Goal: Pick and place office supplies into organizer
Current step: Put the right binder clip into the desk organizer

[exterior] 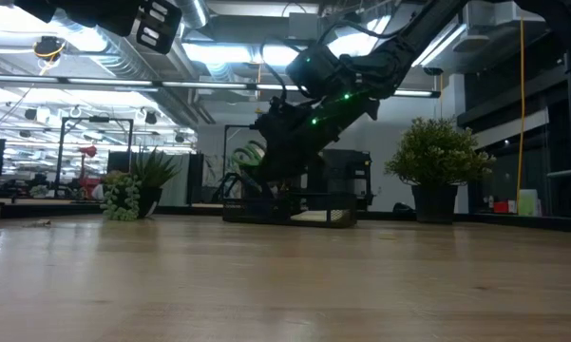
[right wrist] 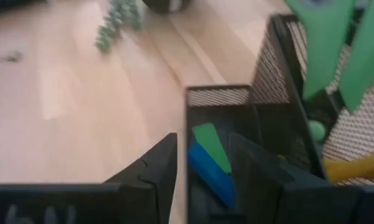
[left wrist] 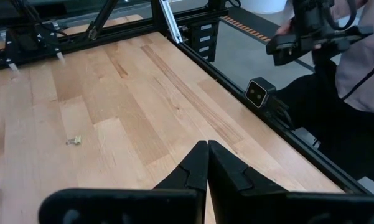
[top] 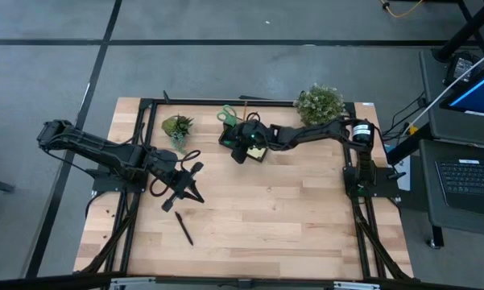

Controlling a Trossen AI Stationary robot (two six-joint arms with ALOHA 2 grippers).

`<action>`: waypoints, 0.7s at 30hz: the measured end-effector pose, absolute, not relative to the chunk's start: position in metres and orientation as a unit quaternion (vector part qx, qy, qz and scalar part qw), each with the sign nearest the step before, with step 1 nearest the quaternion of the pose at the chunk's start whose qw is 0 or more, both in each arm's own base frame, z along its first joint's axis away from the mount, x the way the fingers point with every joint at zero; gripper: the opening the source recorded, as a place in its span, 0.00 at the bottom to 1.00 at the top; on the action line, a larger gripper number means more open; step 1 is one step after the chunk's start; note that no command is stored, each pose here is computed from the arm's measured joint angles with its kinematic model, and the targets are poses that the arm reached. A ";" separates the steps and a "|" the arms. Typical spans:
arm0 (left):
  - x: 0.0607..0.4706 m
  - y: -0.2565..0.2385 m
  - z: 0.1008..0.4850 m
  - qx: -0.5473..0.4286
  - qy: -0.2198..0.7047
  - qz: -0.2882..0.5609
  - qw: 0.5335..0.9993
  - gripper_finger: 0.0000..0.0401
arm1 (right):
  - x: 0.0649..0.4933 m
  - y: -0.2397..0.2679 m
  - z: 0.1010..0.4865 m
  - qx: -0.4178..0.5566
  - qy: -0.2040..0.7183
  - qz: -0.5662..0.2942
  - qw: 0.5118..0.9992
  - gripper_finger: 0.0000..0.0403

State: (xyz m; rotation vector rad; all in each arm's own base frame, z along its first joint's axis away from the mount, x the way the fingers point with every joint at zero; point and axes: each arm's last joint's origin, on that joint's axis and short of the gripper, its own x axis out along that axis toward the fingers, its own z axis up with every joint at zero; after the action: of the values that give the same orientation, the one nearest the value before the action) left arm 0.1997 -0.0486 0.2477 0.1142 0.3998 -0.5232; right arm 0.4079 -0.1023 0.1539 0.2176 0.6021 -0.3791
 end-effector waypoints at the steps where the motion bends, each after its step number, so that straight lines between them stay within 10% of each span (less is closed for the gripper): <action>1: 0.200 -0.049 0.248 0.056 0.196 -0.257 0.945 0.01 | 0.408 -0.102 0.157 0.110 0.290 -0.177 0.934 0.36; 21: 0.200 -0.047 0.248 0.116 0.180 -0.265 0.940 0.01 | 0.362 -0.042 0.229 0.064 0.392 -0.047 0.916 0.02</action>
State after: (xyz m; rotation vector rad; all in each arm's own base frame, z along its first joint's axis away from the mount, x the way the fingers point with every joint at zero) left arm 0.2000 -0.0474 0.2477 0.2367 0.3668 -0.5406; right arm 0.3619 -0.0419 0.2293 0.1318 0.8076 -0.0965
